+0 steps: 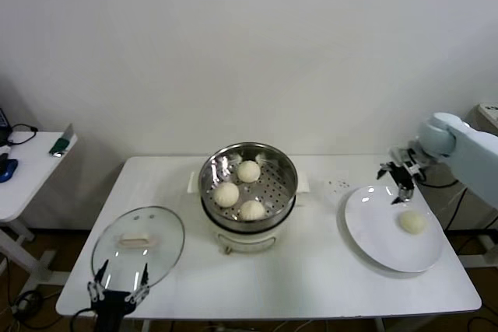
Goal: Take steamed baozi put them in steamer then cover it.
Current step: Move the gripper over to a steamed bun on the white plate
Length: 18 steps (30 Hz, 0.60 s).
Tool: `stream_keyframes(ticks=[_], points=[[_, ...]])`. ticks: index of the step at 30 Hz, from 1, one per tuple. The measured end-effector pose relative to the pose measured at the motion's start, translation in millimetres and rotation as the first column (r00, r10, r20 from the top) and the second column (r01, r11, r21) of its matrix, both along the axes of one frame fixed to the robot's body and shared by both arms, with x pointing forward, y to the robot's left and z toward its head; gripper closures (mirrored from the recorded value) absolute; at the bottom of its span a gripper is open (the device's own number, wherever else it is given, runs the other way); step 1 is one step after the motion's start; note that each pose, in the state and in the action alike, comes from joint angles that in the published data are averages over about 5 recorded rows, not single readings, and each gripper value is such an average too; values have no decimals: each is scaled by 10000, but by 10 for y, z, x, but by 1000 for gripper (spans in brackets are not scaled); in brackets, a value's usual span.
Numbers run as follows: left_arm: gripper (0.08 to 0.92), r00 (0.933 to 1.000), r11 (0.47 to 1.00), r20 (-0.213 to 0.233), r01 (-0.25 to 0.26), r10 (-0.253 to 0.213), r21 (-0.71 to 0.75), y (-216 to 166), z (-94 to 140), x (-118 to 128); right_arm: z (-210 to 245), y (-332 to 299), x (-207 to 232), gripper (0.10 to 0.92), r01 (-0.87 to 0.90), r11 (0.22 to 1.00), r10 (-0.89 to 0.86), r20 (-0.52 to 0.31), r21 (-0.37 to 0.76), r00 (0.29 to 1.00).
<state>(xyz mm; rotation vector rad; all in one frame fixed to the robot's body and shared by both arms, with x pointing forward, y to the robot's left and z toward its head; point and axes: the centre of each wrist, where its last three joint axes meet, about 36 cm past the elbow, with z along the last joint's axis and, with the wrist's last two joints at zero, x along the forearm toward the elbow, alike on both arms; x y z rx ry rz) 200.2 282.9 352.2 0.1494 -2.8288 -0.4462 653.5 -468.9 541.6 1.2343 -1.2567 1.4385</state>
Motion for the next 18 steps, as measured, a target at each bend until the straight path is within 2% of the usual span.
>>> stream_keyframes(ticks=[7,18], points=[[177,10000,10000,-69,-46,46,6,11,-34,-7,-316,-323,-91,200,675,9966,-695,-398,-477,9968],[177,9998,9999,-158,-104,105,21,40,-77,-14,-602,-500,-131,200,1177,9900,-1234,-736,-780,9896]])
